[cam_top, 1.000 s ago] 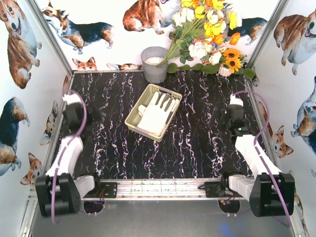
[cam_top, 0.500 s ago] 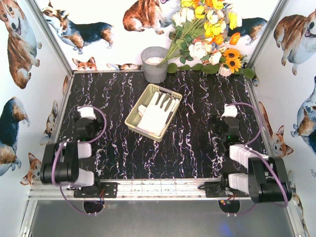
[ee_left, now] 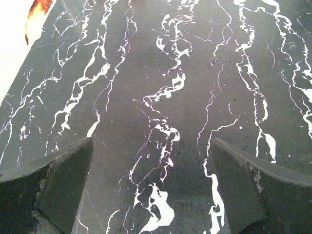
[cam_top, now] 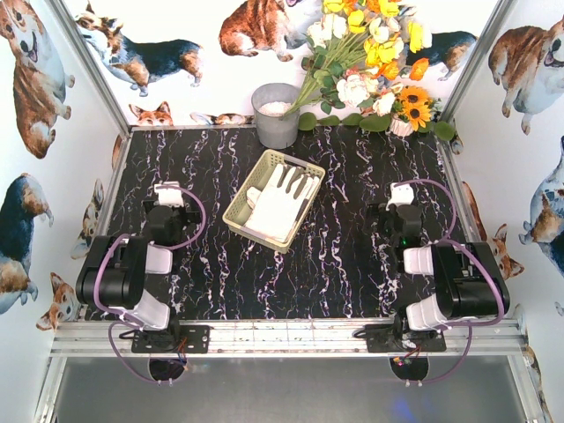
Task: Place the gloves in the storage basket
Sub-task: Reset both arms
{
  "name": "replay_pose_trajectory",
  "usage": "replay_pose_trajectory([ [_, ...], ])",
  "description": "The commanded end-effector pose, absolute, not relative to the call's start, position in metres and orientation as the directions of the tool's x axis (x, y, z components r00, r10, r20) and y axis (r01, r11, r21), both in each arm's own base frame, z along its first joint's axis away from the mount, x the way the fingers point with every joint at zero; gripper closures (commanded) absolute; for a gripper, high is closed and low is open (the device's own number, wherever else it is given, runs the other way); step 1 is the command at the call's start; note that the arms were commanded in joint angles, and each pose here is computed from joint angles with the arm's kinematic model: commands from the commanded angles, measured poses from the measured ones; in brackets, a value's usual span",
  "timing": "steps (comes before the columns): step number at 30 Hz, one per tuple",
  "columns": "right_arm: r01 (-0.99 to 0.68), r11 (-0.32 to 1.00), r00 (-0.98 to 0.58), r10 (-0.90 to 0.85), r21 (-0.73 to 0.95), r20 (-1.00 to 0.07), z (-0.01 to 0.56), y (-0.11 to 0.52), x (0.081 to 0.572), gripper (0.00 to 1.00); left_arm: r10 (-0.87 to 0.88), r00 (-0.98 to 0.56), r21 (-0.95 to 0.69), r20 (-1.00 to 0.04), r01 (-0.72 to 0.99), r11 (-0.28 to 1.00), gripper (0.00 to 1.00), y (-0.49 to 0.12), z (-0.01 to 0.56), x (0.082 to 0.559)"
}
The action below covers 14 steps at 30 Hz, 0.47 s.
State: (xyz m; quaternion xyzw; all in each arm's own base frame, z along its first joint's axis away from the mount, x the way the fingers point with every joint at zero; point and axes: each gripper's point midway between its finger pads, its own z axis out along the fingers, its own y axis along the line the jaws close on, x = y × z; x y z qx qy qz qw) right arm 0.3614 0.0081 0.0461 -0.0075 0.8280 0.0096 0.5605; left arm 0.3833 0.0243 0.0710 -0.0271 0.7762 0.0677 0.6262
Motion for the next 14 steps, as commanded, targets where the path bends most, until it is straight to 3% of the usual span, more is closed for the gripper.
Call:
replay_pose_trajectory([
  [1,-0.016,1.0,-0.255,-0.009,-0.005,-0.967,0.0799,0.0052,0.3807,0.0,0.041,-0.166,0.067,-0.985,-0.156,0.985,0.0,0.0279,0.0846,0.3891],
  [14,-0.005,1.0,-0.241,-0.007,-0.006,-0.971,0.0787,0.0044,0.3813,0.0,0.04,-0.166,0.066,-0.985,-0.154,0.986,0.0,0.0272,0.0846,0.3892],
])
